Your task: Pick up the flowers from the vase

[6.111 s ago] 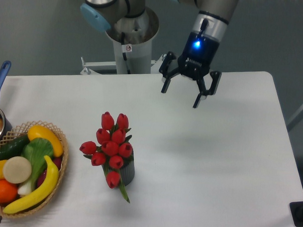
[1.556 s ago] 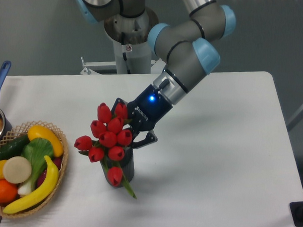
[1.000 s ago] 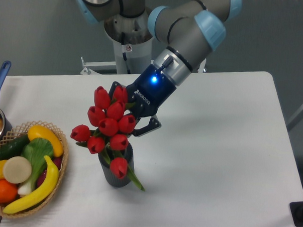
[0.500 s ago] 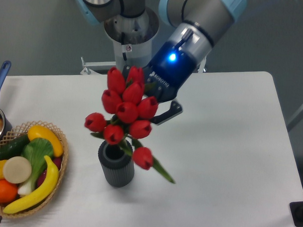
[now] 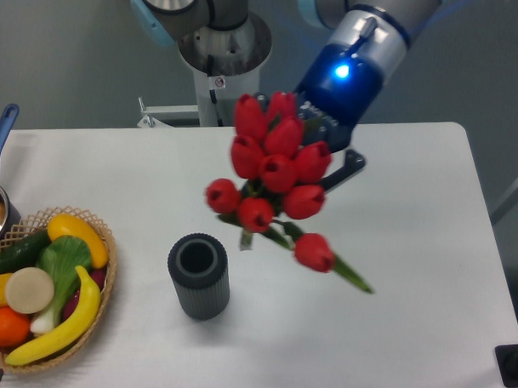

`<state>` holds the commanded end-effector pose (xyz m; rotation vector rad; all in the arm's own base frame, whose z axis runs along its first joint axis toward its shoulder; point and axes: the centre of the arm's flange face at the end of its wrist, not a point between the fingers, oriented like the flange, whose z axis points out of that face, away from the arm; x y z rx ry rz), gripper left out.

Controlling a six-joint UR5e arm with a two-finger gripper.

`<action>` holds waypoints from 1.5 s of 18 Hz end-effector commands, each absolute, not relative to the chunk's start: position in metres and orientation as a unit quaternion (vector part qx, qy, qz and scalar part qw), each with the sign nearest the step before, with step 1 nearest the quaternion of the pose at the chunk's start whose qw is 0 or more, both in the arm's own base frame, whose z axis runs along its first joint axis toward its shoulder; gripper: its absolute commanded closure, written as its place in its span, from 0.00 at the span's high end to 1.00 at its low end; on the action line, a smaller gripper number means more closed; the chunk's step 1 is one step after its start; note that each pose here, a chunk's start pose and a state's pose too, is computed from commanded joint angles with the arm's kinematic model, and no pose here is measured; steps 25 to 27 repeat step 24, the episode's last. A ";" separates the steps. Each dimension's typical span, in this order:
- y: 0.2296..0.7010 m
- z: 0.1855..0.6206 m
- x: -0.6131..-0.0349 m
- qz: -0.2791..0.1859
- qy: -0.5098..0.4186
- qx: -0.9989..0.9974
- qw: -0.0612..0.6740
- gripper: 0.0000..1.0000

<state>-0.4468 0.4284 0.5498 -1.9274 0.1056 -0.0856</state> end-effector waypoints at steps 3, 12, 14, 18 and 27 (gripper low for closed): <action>0.406 0.546 -0.467 -0.020 0.029 -0.822 0.569 0.44; 0.345 0.519 -0.511 0.014 -0.006 -0.827 0.562 0.44; 0.344 0.511 -0.510 0.010 -0.009 -0.829 0.560 0.44; 0.337 0.507 -0.514 0.009 -0.018 -0.829 0.558 0.44; 0.337 0.506 -0.512 0.009 -0.018 -0.829 0.558 0.44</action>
